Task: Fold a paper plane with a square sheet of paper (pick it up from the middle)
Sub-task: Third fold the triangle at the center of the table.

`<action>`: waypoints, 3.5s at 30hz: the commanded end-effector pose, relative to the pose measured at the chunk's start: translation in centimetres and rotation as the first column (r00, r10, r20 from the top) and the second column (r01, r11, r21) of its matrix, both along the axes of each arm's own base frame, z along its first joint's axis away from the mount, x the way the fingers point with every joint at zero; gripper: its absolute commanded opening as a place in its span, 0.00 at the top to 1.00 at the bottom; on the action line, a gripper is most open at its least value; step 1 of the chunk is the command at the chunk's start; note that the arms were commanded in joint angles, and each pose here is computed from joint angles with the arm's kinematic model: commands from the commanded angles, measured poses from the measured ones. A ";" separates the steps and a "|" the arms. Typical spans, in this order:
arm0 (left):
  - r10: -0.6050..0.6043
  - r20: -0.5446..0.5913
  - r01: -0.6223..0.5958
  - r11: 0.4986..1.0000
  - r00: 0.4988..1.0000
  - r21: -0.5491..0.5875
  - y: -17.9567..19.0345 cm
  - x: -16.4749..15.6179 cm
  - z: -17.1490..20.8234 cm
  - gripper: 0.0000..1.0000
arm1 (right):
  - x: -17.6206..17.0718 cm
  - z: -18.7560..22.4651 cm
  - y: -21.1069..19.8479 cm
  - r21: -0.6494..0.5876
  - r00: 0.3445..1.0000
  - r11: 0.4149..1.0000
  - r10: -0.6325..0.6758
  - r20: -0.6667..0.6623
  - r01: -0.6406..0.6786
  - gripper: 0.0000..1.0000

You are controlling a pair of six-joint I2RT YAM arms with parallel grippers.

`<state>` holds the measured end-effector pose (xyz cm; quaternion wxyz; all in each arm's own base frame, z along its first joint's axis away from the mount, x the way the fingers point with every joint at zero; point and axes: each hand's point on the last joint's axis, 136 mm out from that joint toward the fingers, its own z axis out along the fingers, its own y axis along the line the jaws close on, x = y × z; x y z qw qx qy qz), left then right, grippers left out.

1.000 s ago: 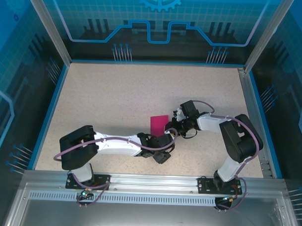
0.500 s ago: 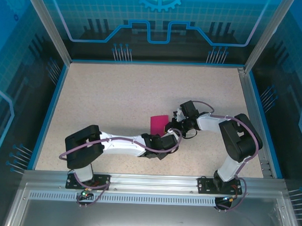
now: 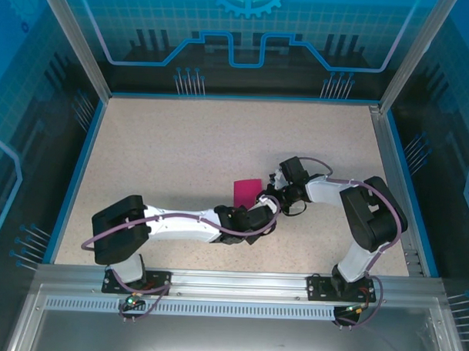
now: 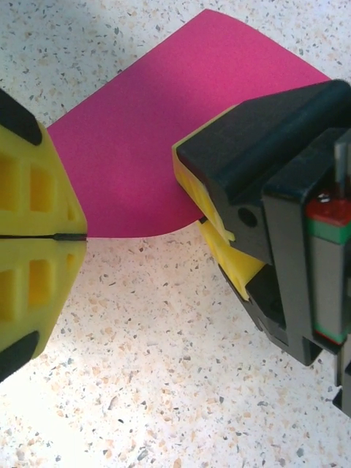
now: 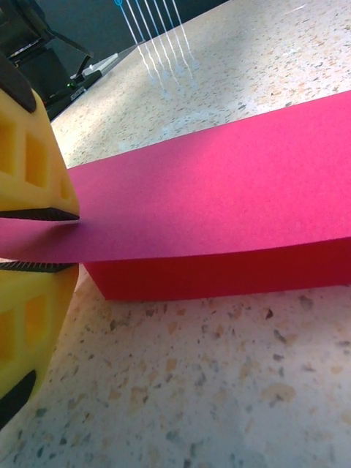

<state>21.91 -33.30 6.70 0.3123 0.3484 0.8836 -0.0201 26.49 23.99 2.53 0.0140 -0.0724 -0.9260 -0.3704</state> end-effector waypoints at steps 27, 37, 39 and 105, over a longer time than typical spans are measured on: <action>0.008 -0.340 -0.136 0.926 0.940 -0.353 2.8 0.9 0.2 1.00 | 5.6 0.6 1.9 -0.226 0.975 0.965 0.166 0.148 -0.130 0.88; 0.044 -0.402 -0.212 0.899 0.915 -0.383 4.5 2.2 -0.2 1.00 | 5.0 -3.0 1.2 -0.316 0.972 0.930 0.221 0.078 -0.186 0.87; 0.057 -0.422 -0.234 0.894 0.905 -0.381 4.9 2.7 -0.4 1.00 | 4.9 -3.1 1.2 -0.318 0.971 0.928 0.228 0.076 -0.193 0.87; 0.209 -0.505 -0.381 0.886 0.837 -0.265 7.7 5.7 -4.6 1.00 | 4.0 -3.0 1.2 -0.340 0.974 0.920 0.222 0.046 -0.193 0.82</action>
